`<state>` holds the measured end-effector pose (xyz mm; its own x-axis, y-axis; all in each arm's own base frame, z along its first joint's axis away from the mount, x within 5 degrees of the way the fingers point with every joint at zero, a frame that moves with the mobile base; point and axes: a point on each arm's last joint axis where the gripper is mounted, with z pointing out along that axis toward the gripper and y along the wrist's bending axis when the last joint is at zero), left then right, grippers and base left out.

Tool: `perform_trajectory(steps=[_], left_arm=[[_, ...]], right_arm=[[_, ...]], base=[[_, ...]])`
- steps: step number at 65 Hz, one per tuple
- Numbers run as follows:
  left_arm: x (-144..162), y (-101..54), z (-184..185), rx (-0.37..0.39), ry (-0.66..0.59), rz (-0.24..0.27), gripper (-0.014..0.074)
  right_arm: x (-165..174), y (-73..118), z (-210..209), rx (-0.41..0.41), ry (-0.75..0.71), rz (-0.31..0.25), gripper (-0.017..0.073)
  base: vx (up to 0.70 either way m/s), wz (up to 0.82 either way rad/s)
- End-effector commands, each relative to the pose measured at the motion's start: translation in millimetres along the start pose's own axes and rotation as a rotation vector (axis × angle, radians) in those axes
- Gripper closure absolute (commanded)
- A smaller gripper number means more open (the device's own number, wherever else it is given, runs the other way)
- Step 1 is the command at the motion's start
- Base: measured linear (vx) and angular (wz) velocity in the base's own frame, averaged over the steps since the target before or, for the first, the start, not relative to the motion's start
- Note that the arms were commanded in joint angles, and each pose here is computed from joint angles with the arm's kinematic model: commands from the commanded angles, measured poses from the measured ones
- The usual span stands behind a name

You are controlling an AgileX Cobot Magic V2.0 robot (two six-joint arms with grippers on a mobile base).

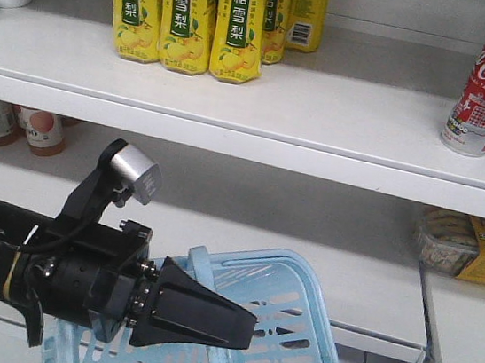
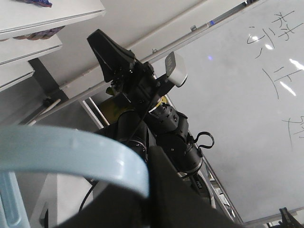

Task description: Place coke in basket with both arms

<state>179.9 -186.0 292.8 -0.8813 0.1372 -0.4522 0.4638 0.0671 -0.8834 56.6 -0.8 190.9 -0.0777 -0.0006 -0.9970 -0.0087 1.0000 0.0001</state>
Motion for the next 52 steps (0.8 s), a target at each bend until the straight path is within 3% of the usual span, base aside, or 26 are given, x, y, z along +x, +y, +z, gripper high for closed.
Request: perform_trajectory(steps=[1, 52], left_arm=[[-1.5, -30.4, -3.7, 0.187, 0.011, 0.035, 0.0599], [-1.5, -30.4, -3.7, 0.187, 0.011, 0.035, 0.0599]], right_arm=[[-4.5, 1.0, -0.8, -0.008, -0.072, -0.018, 0.0564], [-4.5, 1.0, -0.8, -0.008, -0.072, -0.018, 0.0564]], base=[[0.04, -0.12], [0.06, -0.21]])
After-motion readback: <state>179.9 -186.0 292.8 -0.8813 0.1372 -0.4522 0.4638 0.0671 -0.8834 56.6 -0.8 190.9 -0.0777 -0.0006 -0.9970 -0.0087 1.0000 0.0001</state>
